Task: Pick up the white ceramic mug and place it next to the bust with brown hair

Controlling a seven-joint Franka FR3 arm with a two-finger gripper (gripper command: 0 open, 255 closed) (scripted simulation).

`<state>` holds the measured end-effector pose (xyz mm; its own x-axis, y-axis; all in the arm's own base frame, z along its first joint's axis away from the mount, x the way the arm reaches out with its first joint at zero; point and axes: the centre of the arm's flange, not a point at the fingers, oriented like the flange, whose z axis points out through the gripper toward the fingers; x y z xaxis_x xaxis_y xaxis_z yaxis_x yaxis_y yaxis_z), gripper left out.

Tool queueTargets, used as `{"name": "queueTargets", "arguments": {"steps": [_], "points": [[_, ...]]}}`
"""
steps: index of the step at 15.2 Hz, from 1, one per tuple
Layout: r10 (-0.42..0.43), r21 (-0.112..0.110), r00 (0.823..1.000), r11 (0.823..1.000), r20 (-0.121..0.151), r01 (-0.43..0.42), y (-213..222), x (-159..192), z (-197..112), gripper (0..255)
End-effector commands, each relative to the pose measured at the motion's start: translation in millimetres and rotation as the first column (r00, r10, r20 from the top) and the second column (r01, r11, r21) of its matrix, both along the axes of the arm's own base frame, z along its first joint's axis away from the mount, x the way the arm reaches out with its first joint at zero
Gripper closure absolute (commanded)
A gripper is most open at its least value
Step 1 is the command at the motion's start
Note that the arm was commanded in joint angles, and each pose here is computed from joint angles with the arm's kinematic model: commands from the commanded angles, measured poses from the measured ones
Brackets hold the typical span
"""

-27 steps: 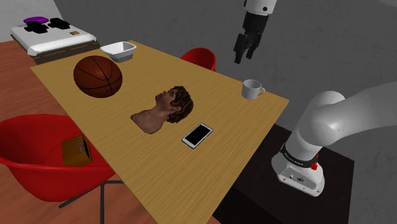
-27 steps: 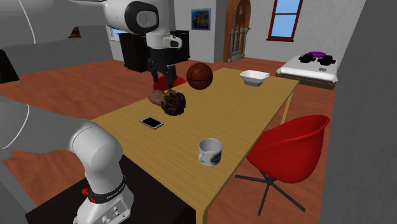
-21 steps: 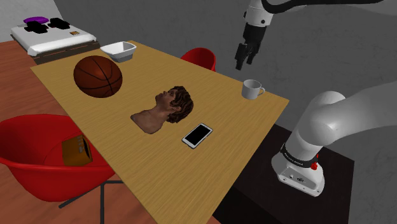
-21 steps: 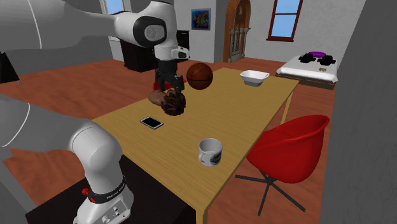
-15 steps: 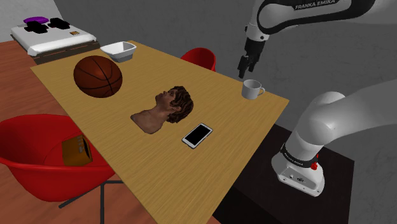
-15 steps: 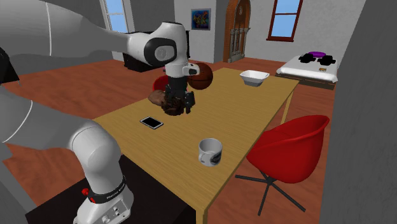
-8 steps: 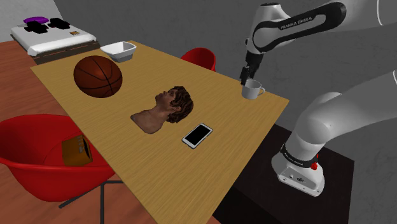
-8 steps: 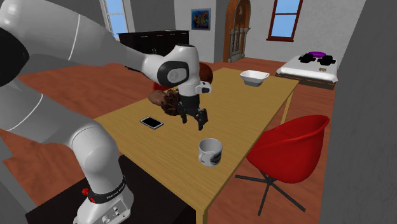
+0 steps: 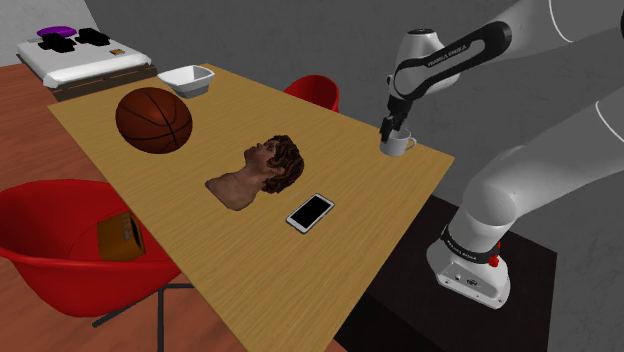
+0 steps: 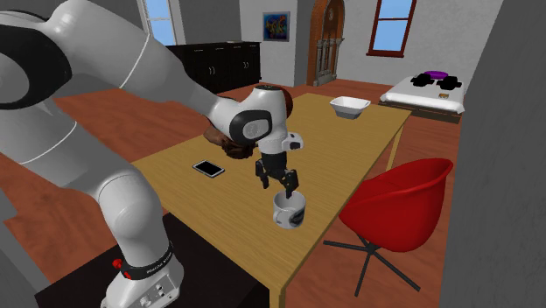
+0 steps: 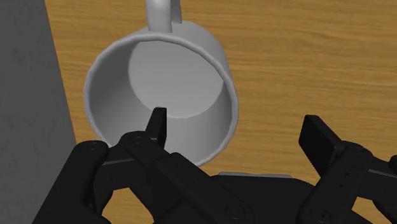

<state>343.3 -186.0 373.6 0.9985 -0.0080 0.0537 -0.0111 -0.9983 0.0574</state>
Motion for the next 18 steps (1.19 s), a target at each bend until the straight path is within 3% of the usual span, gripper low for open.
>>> {"name": "queueTargets", "arguments": {"steps": [1,4,11,12,18], "points": [[0.0,-0.001,1.0,1.0,0.001,0.0,0,1,-10,0],[0.0,-0.001,1.0,1.0,0.001,0.0,-1,2,-23,0],[0.0,-0.001,1.0,1.0,0.0,0.0,-1,2,-23,0],[0.0,-0.001,1.0,1.0,0.0,0.0,-1,2,-23,255],[0.0,-0.001,1.0,1.0,0.0,0.0,-1,2,-23,255]]}}
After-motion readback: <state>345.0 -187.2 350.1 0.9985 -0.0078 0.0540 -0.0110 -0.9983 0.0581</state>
